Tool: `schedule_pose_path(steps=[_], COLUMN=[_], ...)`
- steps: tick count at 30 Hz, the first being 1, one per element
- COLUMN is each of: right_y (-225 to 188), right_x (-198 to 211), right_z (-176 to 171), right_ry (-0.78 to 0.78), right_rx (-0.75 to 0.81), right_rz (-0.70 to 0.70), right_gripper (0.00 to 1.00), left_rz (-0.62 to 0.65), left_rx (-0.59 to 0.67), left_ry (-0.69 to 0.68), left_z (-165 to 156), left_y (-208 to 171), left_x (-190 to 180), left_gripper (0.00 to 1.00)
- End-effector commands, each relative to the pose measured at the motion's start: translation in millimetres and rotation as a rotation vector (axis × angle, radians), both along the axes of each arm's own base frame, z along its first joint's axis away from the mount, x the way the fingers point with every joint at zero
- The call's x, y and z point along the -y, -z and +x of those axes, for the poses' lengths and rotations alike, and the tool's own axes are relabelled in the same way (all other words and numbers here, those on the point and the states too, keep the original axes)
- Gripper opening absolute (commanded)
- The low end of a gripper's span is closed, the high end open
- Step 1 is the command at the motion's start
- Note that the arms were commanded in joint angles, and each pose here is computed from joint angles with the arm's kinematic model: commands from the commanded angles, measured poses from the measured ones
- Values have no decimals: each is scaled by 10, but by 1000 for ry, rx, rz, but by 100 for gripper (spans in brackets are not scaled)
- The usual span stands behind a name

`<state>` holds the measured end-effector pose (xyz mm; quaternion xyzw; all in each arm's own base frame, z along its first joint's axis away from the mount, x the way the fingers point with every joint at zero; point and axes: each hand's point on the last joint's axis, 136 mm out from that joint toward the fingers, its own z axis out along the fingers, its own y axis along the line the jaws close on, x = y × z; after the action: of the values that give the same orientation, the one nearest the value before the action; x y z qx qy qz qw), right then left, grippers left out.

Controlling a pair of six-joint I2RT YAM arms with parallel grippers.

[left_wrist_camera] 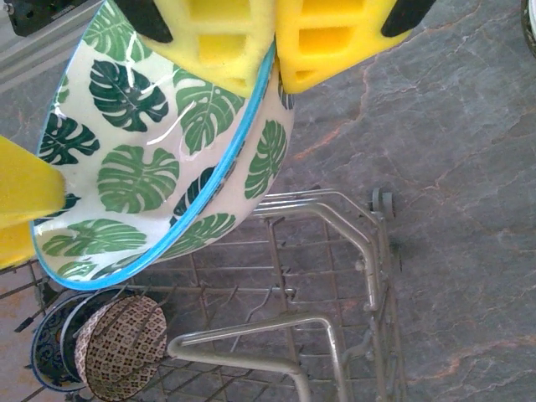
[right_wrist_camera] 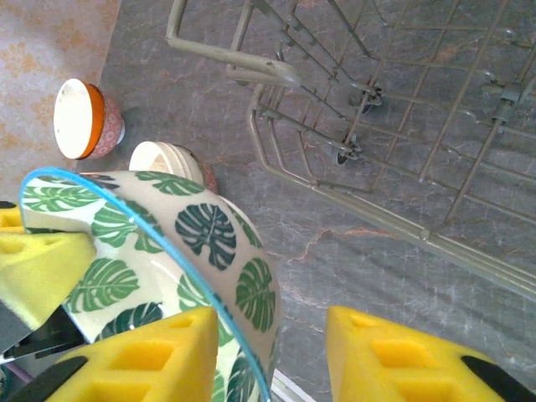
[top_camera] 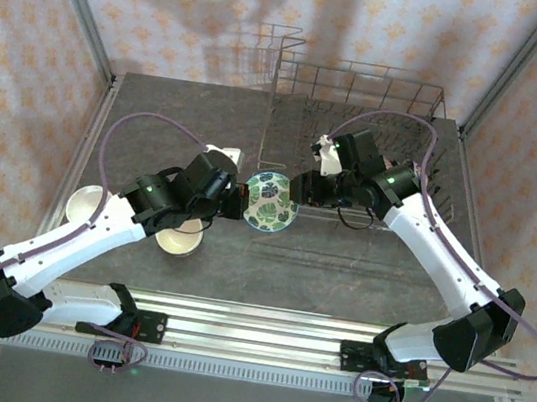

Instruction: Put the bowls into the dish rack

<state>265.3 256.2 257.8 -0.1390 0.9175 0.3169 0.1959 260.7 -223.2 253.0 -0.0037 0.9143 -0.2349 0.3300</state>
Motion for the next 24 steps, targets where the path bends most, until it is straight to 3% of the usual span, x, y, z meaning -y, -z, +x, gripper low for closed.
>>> schedule_pose_path(steps=[1, 5, 16, 24], right_y=[62, 57, -46, -246], right_x=[-38, -57, 83, 324], right_z=[36, 31, 18, 125], right_ry=[-13, -22, -15, 135], right_rx=[11, 10, 78, 166], right_rz=[-7, 1, -52, -81], right_gripper=[32, 31, 5, 0], left_rz=[-73, -92, -104, -132], left_rx=[83, 84, 48, 18], left_ry=[-7, -5, -20, 1], left_z=[136, 167, 237, 245], left_y=[-313, -322, -266, -413], left_x=[77, 128, 217, 276], left_gripper=[0, 0, 0, 28])
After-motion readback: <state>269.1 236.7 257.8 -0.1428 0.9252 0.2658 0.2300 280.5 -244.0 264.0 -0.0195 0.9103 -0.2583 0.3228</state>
